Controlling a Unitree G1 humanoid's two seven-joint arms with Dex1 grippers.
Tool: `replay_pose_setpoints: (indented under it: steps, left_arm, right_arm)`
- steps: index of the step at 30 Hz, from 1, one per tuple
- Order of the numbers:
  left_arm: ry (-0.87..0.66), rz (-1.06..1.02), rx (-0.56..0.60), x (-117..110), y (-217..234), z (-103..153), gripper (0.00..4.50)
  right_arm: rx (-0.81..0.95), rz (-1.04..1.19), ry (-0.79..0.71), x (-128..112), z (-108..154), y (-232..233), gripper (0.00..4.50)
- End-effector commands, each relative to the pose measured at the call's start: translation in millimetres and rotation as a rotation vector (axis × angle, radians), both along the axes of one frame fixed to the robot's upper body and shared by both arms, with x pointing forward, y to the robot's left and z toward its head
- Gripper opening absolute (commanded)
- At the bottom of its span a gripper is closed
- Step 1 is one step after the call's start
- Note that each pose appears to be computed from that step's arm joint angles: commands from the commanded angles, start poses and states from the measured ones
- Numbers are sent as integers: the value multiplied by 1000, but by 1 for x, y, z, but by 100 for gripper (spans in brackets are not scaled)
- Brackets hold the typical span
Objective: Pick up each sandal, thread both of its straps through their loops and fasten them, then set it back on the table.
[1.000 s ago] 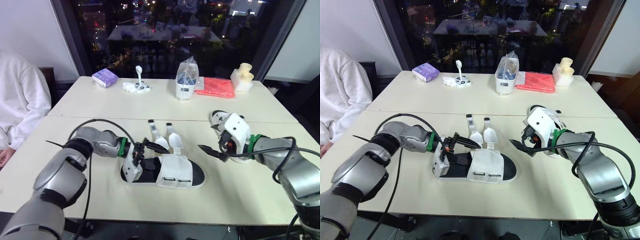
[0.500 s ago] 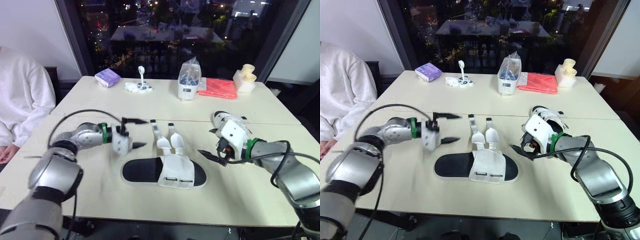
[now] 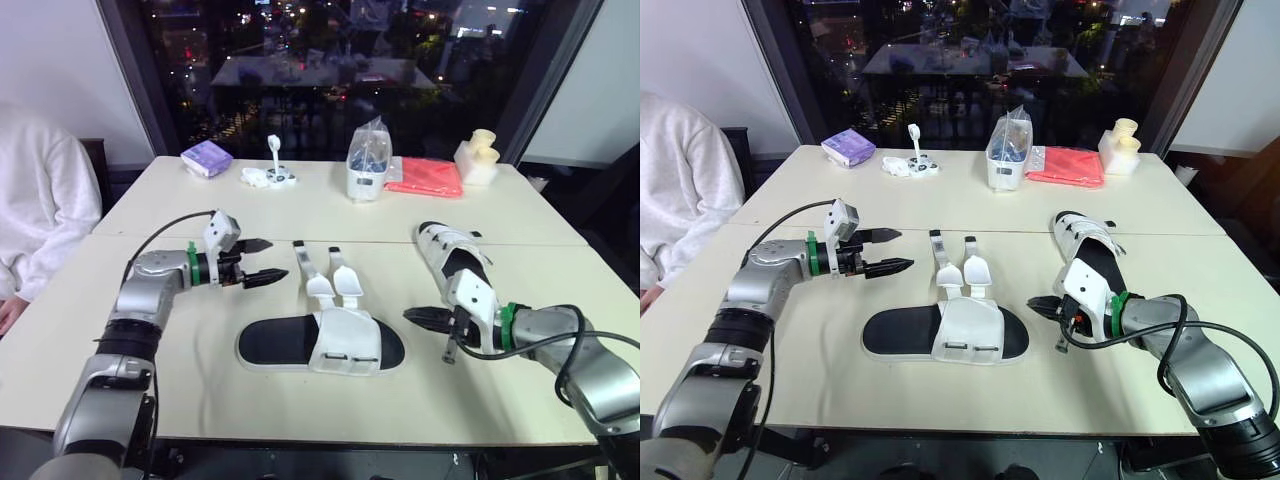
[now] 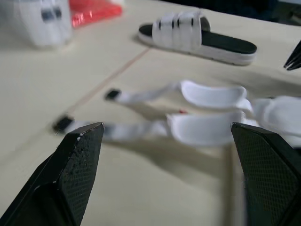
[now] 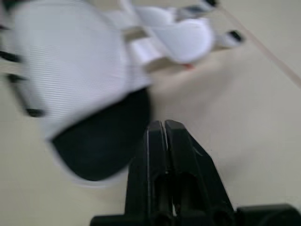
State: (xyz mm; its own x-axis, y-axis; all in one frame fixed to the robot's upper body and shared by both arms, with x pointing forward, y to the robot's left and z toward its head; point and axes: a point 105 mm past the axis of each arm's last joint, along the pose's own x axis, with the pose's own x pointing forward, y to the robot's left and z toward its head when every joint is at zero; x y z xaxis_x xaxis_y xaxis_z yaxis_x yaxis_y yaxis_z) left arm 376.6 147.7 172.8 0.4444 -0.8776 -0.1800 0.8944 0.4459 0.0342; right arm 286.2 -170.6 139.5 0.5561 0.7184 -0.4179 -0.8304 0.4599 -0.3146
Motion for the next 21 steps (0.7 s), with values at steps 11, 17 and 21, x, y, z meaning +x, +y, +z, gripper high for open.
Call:
replay_pose_setpoints:
  steps: [11, 17, 21]
  left_arm:
    - [352, 35, -98, 4, -18, -36, 450]
    - [612, 38, -267, 9, -40, -44, 450]
    - [742, 27, -345, 10, -58, -48, 450]
  right_arm:
    - [-13, 122, 2, -1, -28, 20, 2]
    - [-73, 185, -5, -5, -40, 28, 2]
    - [-76, 201, -13, -6, -41, 31, 2]
